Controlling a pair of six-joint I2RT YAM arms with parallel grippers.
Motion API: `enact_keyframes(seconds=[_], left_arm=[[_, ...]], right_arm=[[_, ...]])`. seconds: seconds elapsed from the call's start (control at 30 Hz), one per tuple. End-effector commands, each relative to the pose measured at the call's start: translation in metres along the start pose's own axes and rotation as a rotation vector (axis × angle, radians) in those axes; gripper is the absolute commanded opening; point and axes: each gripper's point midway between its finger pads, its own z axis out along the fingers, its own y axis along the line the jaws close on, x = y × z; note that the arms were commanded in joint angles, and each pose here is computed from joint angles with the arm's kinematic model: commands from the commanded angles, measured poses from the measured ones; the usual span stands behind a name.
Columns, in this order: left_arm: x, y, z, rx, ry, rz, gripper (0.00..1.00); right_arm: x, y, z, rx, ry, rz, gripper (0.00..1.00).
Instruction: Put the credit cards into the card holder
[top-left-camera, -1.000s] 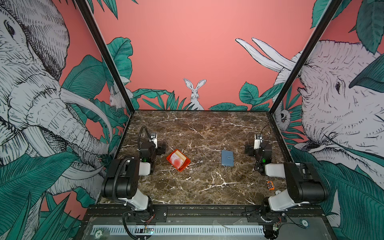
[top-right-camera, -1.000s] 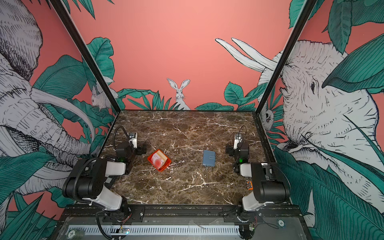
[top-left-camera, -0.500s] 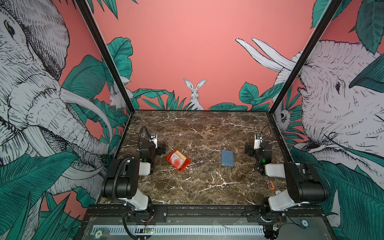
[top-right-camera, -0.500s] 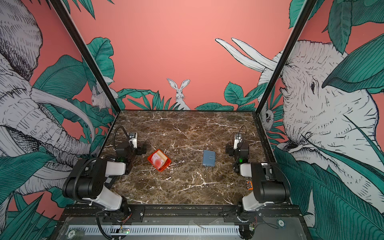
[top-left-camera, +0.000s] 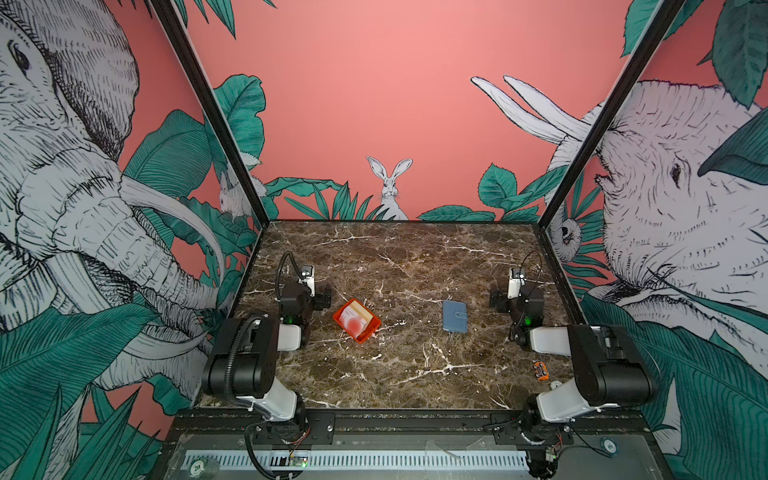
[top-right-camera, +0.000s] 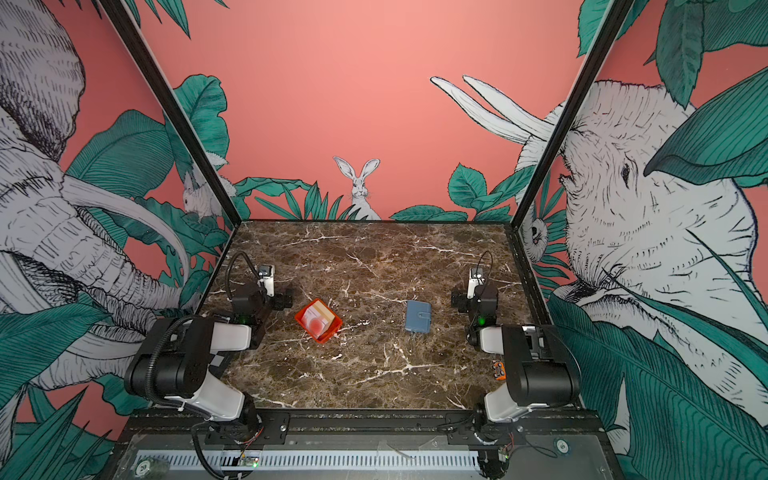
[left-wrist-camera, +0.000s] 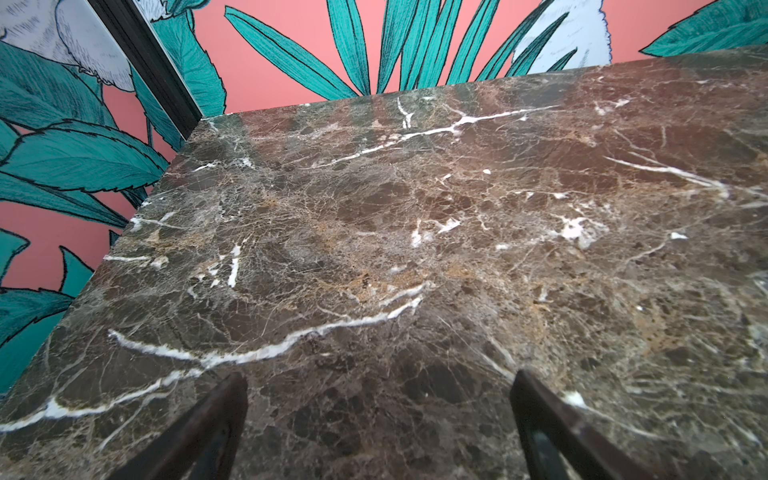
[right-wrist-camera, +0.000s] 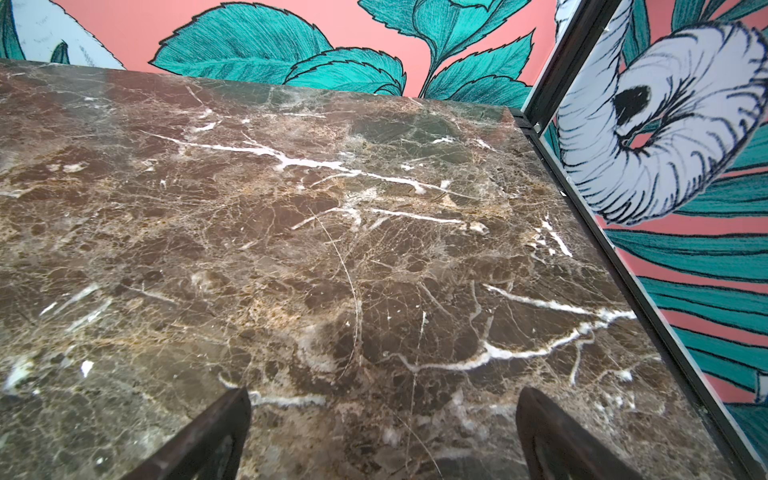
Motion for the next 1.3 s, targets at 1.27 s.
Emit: enact_keyframes(seconds=[1.27], left_arm=[[-0.0125,-0.0024,-0.0039,0.015,-0.049,0.02,0.99]], right_arm=[[-0.0108,-0.0091,-0.0034,0.049,-0.061,0.024,0.98]])
